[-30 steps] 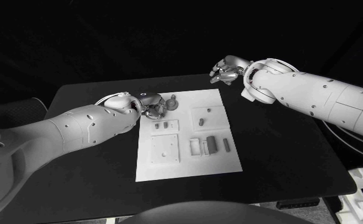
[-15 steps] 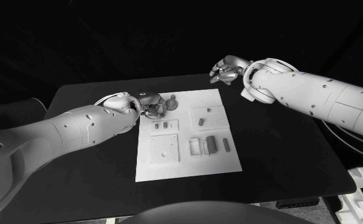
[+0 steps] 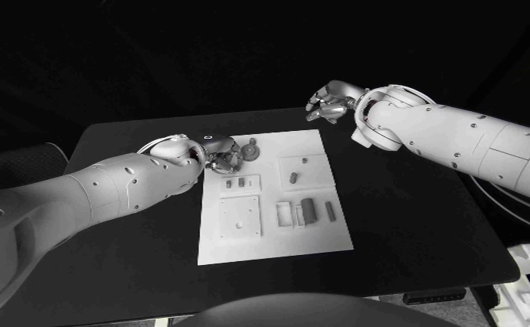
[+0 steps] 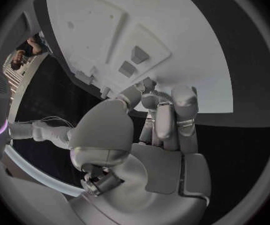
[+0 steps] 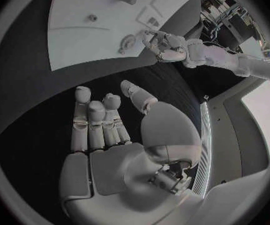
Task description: Assemble the parts on the task board
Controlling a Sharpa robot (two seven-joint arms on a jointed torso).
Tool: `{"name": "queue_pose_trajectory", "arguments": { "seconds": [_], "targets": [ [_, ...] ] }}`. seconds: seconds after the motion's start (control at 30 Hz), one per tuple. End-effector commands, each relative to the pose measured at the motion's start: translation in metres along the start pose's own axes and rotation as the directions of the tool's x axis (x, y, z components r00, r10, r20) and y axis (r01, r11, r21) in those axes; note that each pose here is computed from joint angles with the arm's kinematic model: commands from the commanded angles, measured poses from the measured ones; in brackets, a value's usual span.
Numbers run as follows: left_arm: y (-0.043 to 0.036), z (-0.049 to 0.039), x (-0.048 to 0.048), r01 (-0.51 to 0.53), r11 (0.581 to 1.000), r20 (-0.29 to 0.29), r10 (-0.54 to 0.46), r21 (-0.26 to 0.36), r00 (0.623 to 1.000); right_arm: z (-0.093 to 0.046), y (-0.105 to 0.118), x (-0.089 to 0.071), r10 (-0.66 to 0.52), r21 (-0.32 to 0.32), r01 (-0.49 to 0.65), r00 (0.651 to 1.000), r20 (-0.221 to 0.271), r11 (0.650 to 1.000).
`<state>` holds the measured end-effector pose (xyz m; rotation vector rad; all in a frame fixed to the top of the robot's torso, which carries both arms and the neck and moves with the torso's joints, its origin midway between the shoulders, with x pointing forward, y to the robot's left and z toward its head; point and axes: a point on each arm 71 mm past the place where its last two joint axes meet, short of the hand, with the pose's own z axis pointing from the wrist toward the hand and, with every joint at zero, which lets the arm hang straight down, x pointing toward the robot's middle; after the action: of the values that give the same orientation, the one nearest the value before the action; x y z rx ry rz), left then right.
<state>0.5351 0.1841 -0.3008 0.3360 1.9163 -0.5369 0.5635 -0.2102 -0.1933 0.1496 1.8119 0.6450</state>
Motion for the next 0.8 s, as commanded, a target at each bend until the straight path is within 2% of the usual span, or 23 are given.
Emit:
{"name": "queue_pose_trajectory", "arguments": {
  "seconds": [0.03,0.8],
  "targets": [
    [-0.0017,0.0,0.0006,0.007,1.0,-0.009,-0.007,0.015,1.0,0.0,0.0007,0.0002,-0.002,-0.008,0.002,1.0,-0.005,1.0],
    [0.0012,-0.0013,0.0003,0.009,1.0,-0.003,-0.009,0.004,1.0,0.0001,0.0005,0.0001,-0.001,-0.007,0.001,1.0,-0.005,1.0]
  ]
}}
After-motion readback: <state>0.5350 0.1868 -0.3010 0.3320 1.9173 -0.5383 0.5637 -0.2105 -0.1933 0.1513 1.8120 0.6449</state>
